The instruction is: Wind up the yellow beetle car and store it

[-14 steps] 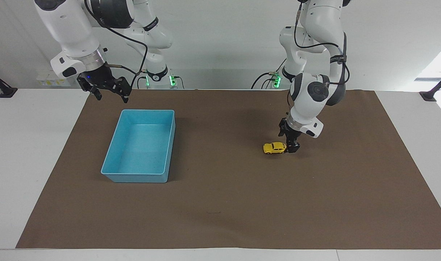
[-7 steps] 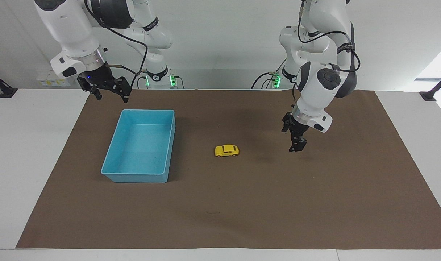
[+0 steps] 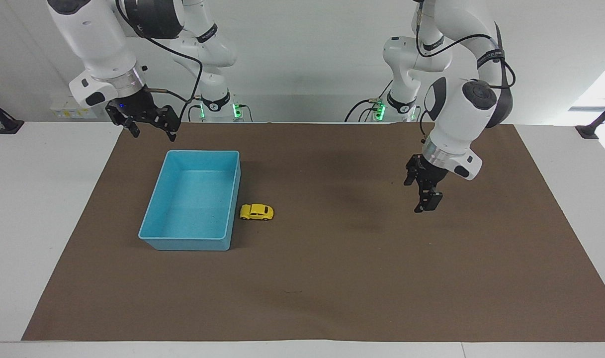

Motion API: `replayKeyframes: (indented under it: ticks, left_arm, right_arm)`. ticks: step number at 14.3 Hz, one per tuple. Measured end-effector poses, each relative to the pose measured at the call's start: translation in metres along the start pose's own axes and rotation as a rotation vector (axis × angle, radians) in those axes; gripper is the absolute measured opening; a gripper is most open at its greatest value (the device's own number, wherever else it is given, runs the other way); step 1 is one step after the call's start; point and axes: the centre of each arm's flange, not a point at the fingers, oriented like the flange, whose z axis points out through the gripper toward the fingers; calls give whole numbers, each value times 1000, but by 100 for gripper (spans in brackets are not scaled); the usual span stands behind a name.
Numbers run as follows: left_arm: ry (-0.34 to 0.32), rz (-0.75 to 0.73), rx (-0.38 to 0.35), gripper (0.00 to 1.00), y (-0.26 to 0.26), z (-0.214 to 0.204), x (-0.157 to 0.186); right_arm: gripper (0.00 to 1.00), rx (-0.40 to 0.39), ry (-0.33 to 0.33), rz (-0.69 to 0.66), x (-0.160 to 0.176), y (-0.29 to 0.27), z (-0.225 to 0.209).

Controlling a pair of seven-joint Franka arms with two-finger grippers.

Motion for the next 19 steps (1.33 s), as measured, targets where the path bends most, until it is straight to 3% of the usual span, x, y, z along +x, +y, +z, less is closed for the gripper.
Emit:
replayKeyframes:
  ticks: [7, 14, 17, 19]
  left_arm:
    - [-4, 322, -25, 100, 5, -20, 0]
    - [-8, 761, 8, 100, -2, -50, 13]
    - [-13, 889, 18, 100, -5, -59, 18]
    - [-32, 981, 61, 100, -12, -62, 20]
  right_arm:
    - [100, 0, 2, -1, 0, -1, 0]
    - [100, 4, 34, -10, 3, -12, -2]
    - [100, 7, 34, 55, 7, -27, 5]
    - [100, 10, 39, 109, 10, -42, 11]
